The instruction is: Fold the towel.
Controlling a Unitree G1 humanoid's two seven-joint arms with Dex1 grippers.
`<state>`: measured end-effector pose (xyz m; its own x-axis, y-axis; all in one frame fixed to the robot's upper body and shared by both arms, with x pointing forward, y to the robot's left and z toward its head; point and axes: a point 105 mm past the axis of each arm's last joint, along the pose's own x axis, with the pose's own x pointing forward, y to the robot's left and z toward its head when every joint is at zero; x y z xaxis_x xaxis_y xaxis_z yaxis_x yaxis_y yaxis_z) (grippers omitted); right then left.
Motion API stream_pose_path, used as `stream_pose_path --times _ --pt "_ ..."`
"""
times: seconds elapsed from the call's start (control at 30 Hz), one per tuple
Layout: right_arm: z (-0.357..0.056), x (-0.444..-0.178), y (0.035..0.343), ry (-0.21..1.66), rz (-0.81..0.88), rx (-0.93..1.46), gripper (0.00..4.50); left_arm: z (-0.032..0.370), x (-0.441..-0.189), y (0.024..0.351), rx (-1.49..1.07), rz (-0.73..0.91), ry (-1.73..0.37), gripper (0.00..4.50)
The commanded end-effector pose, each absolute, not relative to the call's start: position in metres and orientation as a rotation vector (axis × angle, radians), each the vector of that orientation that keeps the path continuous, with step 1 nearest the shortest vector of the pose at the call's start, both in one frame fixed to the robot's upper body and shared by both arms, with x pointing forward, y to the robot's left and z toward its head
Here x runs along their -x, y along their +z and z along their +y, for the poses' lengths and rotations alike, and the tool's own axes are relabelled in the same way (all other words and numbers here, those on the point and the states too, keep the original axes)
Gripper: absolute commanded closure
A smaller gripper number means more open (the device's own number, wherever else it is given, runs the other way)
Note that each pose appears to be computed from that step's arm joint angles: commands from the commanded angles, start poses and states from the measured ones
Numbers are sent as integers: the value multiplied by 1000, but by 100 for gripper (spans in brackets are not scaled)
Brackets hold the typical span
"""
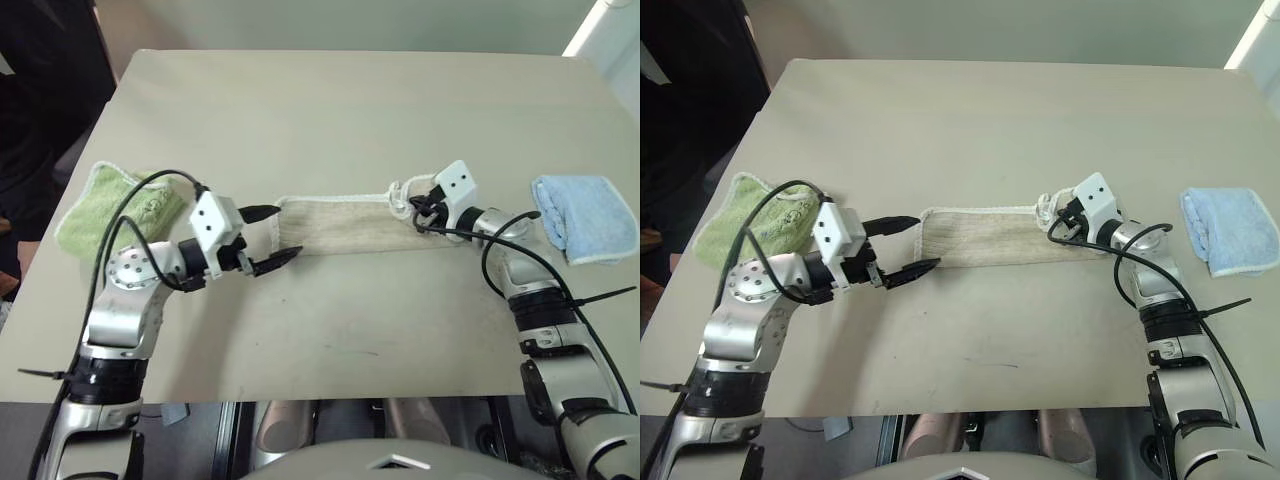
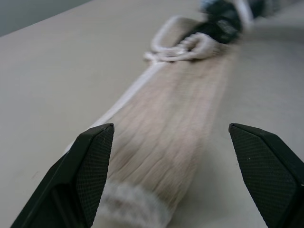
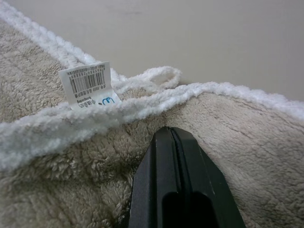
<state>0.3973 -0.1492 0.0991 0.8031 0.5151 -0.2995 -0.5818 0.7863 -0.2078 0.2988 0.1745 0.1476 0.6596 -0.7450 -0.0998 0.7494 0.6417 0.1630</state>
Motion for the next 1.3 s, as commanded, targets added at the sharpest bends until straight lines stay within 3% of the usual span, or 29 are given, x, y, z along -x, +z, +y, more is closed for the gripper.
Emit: stream_pose_path --times 0.03,0.33,0.67,1.0,1.27,1.3 --pt "-151 -396 104 586 192 253 445 174 -287 155 11 42 -749 35" --pt "-142 -387 175 664 -64 289 448 170 -251 119 490 308 -533 17" --pt "-138 -371 221 718 -209 309 448 165 -270 98 923 474 -255 17" --pt "-134 -356 217 757 -188 296 448 143 -313 103 1054 519 -239 17" --pt "-134 -342 208 765 -146 275 448 132 -328 104 1064 535 -286 17" --pt "-134 -341 207 764 -143 272 450 131 -329 105 1060 535 -293 55"
